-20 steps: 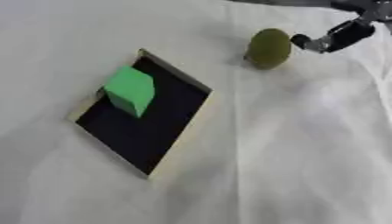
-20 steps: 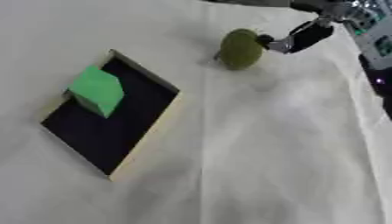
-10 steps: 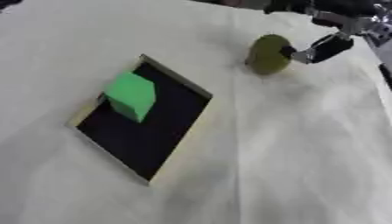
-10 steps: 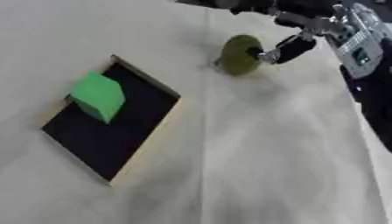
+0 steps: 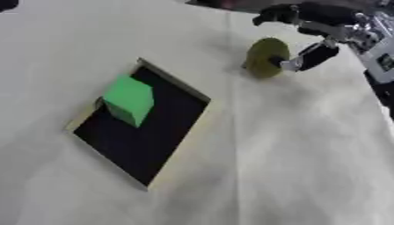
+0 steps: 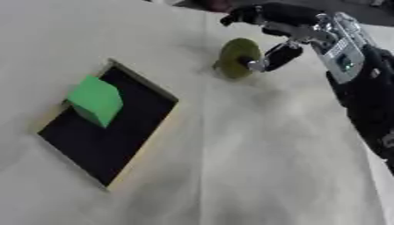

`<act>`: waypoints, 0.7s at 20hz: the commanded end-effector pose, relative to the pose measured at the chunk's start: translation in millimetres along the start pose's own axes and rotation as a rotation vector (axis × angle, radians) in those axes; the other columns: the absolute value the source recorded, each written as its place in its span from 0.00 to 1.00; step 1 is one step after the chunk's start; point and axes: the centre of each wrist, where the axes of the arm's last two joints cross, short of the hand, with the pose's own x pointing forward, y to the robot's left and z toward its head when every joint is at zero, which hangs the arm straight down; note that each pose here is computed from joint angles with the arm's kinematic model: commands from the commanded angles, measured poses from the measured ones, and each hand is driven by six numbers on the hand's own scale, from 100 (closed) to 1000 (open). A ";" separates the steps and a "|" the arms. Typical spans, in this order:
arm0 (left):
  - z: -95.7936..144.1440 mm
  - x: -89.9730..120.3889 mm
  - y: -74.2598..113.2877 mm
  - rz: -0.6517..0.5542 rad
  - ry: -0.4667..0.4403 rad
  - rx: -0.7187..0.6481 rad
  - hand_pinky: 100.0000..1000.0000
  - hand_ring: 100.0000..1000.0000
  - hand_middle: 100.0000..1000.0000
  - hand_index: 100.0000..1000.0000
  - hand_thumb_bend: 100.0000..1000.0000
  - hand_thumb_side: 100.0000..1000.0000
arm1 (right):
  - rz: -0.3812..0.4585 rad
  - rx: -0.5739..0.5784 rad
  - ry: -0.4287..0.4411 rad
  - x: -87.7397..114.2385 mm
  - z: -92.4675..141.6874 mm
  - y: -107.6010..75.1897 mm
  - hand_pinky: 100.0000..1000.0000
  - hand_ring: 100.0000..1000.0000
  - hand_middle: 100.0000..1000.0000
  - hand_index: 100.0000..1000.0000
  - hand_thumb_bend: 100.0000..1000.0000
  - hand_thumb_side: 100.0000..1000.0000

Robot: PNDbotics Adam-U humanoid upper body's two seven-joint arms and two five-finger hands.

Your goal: Pick up objects on the table and place them in the box.

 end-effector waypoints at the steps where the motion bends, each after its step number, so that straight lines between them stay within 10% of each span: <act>1: -6.4 7.5 0.0 -0.020 -0.011 -0.029 0.89 0.81 0.85 0.84 0.00 0.64 | 0.140 0.212 -0.150 -2.3 3.7 -13.0 0.96 1.00 0.85 0.98 0.12 0.18; 14: -5.4 6.9 -0.4 -0.016 -0.006 -0.031 0.89 0.81 0.85 0.84 0.00 0.64 | 0.208 0.276 -0.110 -2.2 3.4 -13.0 0.94 1.00 0.67 0.87 0.24 0.29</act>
